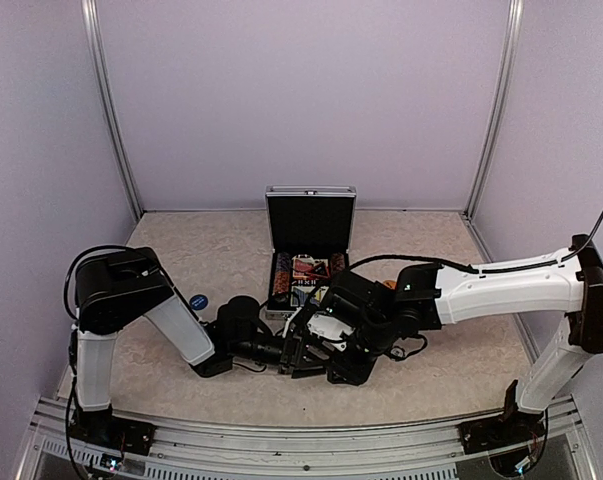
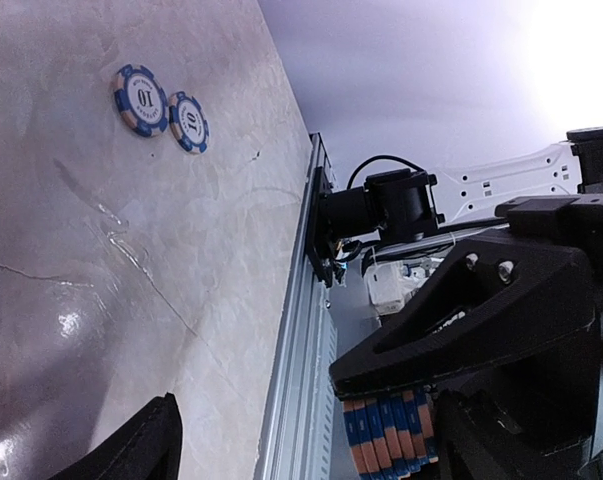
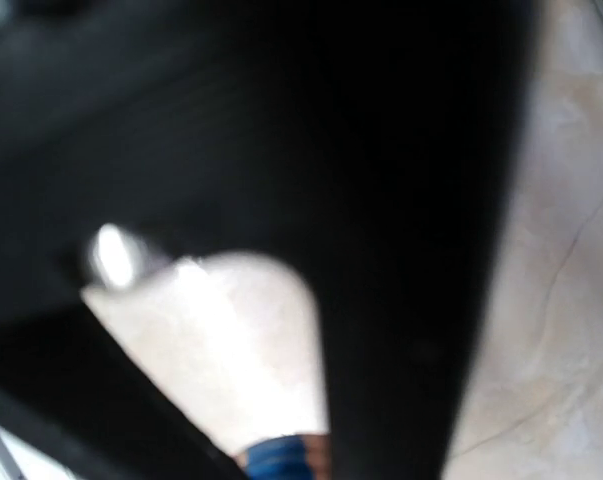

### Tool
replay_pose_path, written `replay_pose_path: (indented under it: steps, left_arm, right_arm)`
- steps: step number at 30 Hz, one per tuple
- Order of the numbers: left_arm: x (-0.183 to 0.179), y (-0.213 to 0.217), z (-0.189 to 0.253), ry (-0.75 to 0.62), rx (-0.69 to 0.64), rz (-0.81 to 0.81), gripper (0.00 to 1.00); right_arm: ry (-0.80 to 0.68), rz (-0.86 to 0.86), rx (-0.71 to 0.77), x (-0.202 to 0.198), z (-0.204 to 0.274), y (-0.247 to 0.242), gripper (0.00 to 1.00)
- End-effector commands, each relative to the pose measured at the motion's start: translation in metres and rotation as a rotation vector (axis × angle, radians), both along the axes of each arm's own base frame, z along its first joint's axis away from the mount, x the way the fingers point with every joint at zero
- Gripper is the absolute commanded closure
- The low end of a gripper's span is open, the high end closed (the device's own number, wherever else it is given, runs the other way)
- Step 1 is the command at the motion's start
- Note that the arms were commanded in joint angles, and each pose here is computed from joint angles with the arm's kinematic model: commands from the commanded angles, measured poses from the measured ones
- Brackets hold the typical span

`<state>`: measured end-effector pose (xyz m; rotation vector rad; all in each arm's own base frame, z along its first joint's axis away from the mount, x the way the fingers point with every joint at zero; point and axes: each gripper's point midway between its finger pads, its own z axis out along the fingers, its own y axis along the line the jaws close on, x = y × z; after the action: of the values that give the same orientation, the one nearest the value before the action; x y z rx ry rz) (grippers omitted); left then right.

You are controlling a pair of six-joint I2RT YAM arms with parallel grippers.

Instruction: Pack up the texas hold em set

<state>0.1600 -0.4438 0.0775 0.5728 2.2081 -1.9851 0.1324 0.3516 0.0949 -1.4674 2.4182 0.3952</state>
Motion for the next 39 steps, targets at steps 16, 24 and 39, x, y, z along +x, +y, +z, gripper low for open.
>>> replay_pose_path:
  steps: [16, 24, 39]
  left_arm:
    - [-0.017, -0.014, -0.002, -0.005, 0.005, -0.083, 0.15]
    - [-0.019, -0.018, -0.008, 0.002, 0.022, -0.098, 0.25]
    - [-0.024, -0.019, -0.005, 0.013, 0.007, -0.119, 0.69]
  right_arm:
    - [-0.015, 0.028, -0.065, -0.002, -0.01, 0.0, 1.0]
    - [-0.011, 0.042, -0.078, -0.005, -0.013, 0.0, 1.0]
    - [-0.043, 0.028, -0.13, 0.0, -0.02, -0.007, 1.0]
